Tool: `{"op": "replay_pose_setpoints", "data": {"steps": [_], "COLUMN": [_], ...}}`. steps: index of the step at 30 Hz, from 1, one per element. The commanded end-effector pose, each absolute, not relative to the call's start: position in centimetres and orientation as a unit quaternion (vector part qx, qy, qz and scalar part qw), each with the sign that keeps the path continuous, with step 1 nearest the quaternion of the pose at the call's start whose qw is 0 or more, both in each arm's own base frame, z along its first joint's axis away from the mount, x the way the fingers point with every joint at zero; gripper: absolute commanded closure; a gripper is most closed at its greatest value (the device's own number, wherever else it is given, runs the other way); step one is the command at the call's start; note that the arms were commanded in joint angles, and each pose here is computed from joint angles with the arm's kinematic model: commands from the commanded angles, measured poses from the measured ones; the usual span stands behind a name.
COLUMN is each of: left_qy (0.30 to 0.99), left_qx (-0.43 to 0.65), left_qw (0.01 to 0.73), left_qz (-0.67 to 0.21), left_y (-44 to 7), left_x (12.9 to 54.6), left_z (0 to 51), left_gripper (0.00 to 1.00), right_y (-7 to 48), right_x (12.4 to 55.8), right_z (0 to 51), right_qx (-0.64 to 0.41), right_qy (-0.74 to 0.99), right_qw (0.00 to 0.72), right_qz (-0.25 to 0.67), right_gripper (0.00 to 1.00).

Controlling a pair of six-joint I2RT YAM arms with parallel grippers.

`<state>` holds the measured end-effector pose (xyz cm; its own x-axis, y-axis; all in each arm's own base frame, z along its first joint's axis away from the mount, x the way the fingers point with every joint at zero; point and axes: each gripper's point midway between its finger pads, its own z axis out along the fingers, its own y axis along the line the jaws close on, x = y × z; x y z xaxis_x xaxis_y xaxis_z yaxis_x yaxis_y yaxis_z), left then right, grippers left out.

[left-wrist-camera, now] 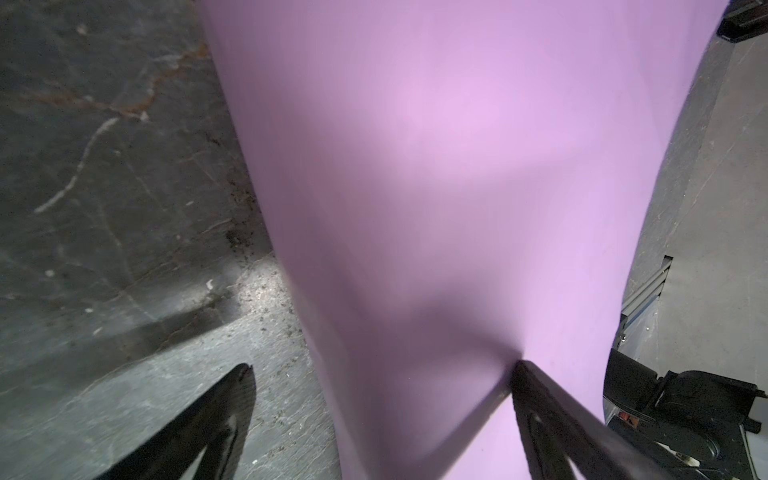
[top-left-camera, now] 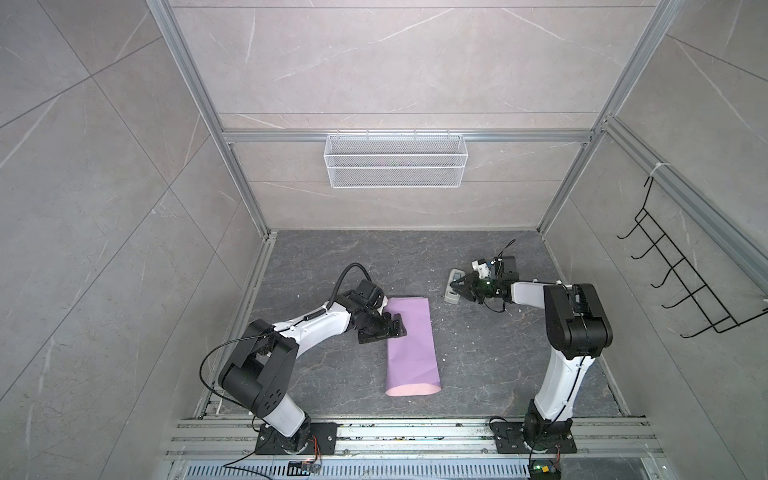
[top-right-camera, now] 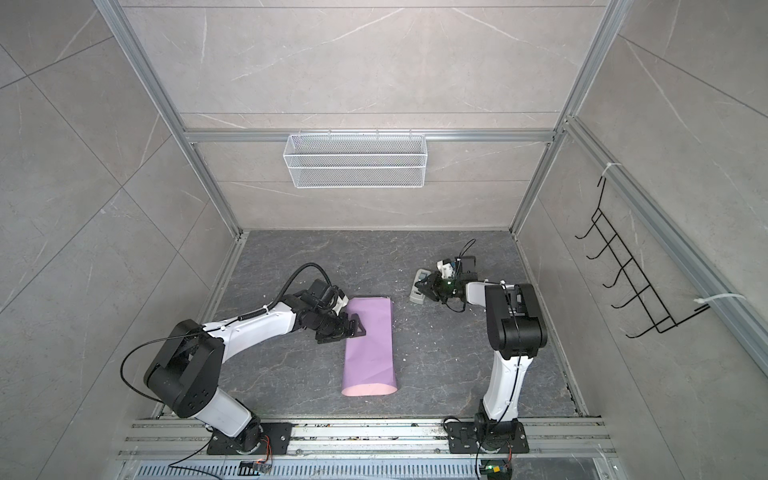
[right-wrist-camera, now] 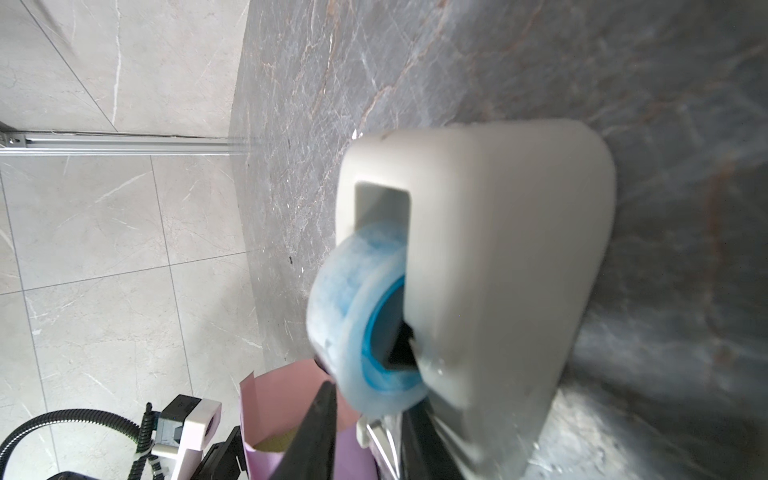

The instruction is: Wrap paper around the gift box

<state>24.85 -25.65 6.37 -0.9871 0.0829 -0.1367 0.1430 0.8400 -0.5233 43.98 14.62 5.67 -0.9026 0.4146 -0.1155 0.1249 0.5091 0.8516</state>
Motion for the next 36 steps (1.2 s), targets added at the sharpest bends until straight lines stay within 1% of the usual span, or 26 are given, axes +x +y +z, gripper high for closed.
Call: {"op": "replay_pose_setpoints", "data": {"steps": [1, 18, 36], "left_qy": [0.976, 0.976, 0.976], "left_qx": [0.053, 0.053, 0.054], "left_qw": [0.018, 0.018, 0.016], "left_qz": [-0.211, -0.209, -0.208], "left_y": [-23.45, -23.41, -23.45], "left_x": [23.31, 23.35, 23.36], "left_z": [3.57, 3.49, 3.41], "left_gripper": [0.03, 0.03, 0.03], "right_y": [13.66, 13.84, 14.27], "right_x": [42.12, 41.9, 42.58], "right_z": [1.52, 0.84, 1.18], "right_qx": [0.212, 0.21, 0.217], "right_qy": [0.864, 0.852, 0.838], "right_qw": [0.107, 0.106, 0.113], "right_qz": [0.443, 0.467, 0.488], "right_gripper": [0.72, 0.73, 0.81]}}
